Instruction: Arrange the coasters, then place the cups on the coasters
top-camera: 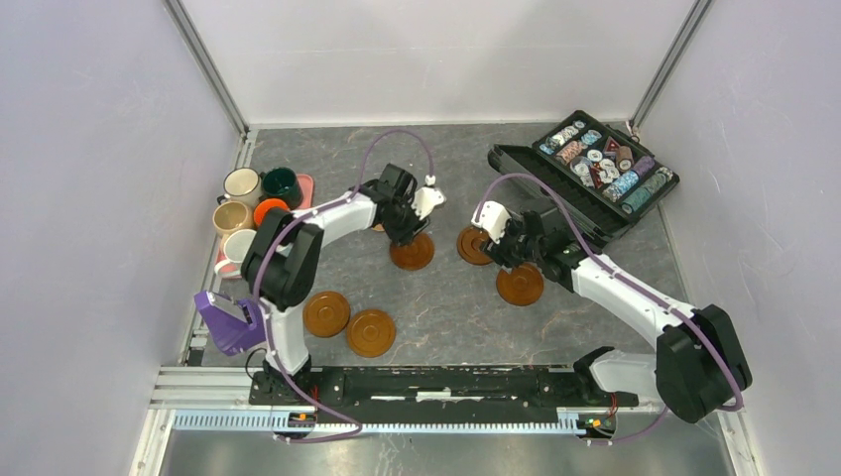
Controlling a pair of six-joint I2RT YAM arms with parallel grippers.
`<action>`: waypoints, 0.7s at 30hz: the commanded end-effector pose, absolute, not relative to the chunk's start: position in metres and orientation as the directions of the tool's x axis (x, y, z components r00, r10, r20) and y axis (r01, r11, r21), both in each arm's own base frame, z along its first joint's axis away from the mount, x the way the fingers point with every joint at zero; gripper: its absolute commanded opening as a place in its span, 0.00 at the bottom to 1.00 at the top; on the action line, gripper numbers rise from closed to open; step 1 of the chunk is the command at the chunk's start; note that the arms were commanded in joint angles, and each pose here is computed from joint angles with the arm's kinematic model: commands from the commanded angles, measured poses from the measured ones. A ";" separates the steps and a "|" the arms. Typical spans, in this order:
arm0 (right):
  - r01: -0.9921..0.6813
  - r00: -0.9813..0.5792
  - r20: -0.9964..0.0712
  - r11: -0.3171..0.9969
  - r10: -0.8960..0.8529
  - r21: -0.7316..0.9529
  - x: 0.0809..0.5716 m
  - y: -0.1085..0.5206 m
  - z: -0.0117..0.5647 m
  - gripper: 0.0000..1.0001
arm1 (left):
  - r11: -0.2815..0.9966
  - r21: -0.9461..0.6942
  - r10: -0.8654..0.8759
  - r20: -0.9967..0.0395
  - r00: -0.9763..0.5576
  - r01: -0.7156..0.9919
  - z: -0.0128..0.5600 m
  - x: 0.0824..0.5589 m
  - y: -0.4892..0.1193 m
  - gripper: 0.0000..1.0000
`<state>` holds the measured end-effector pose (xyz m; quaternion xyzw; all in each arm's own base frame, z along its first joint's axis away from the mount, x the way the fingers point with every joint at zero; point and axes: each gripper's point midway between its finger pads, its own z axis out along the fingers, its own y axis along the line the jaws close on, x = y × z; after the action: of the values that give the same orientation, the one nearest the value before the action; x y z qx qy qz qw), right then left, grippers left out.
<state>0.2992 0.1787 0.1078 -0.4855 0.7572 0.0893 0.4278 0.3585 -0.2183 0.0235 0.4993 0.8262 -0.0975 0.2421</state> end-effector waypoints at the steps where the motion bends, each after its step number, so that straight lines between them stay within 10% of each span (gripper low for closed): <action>1: -0.792 -0.142 -0.746 0.527 -0.651 -0.308 0.303 0.178 0.118 0.60 | 0.569 0.123 0.748 -0.490 -0.448 0.813 0.026 0.399 -0.223 0.50; 21: -0.795 -0.144 -0.733 0.519 -0.665 -0.314 0.294 0.170 0.113 0.58 | 0.682 0.077 0.654 -0.508 -0.560 0.727 0.023 0.488 -0.273 0.50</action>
<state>0.2941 0.1713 0.1057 -0.4845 0.7607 0.0783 0.4248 0.4776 -0.2756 0.0281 0.4212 0.8654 -0.0864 0.2572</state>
